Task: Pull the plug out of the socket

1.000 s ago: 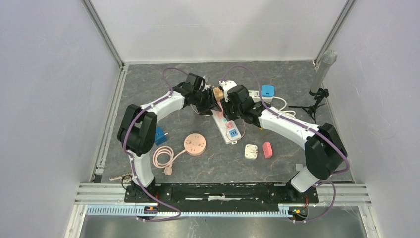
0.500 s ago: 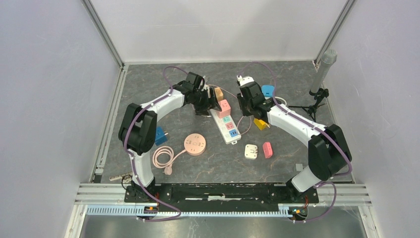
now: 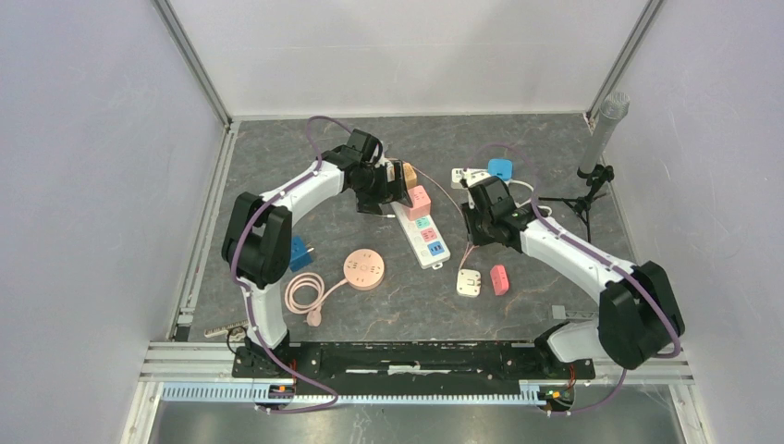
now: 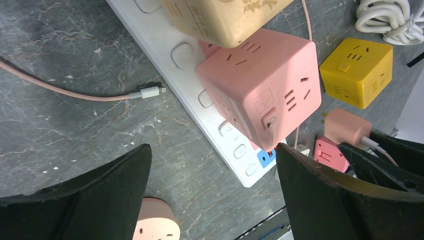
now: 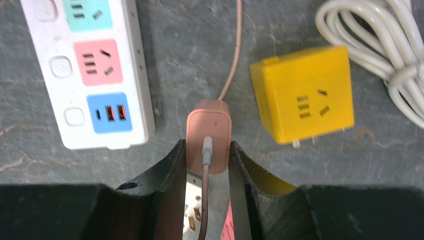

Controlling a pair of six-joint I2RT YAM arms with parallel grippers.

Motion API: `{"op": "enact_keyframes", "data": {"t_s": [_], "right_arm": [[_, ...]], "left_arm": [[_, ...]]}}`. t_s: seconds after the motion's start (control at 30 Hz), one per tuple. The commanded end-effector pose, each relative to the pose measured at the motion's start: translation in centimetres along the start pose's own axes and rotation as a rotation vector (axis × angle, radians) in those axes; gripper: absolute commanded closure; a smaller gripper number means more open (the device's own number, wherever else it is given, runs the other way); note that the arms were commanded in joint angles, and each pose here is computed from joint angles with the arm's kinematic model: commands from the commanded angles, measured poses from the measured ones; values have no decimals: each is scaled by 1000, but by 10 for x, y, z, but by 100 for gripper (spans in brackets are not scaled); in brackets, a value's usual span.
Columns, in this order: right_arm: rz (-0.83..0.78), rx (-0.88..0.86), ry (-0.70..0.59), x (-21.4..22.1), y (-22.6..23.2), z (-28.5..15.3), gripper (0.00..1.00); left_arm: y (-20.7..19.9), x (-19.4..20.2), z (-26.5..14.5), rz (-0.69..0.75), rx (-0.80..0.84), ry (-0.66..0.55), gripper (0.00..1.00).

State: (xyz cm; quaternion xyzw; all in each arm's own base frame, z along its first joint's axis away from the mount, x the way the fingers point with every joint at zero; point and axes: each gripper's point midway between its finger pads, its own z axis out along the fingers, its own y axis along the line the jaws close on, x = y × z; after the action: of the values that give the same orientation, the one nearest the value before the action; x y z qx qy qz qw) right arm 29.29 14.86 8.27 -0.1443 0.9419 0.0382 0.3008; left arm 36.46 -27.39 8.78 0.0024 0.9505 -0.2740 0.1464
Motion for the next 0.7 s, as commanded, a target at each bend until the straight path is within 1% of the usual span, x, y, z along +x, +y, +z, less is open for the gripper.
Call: {"op": "enact_keyframes", "data": {"t_s": [0.0, 0.17, 0.27, 0.43, 0.5, 0.6, 0.67], "right_arm": [[55, 103, -11, 8, -25, -12, 100], [115, 257, -6, 27, -56, -17, 100], [155, 331, -12, 38, -72, -20, 100], [211, 395, -5, 48, -92, -20, 94], [223, 392, 6, 50, -95, -18, 90], [232, 371, 21, 53, -94, -13, 81], [234, 355, 25, 53, -92, -11, 63]], "left_arm": [[-10, -28, -27, 91, -16, -118, 0], [-7, -33, -33, 101, -35, -148, 0], [-5, -40, -41, 104, -43, -192, 0], [0, -49, -55, 86, -56, -265, 0], [4, -52, -61, 75, -70, -286, 0], [10, -53, -65, 57, -86, -298, 0], [15, -53, -66, 45, -94, -301, 0]]}}
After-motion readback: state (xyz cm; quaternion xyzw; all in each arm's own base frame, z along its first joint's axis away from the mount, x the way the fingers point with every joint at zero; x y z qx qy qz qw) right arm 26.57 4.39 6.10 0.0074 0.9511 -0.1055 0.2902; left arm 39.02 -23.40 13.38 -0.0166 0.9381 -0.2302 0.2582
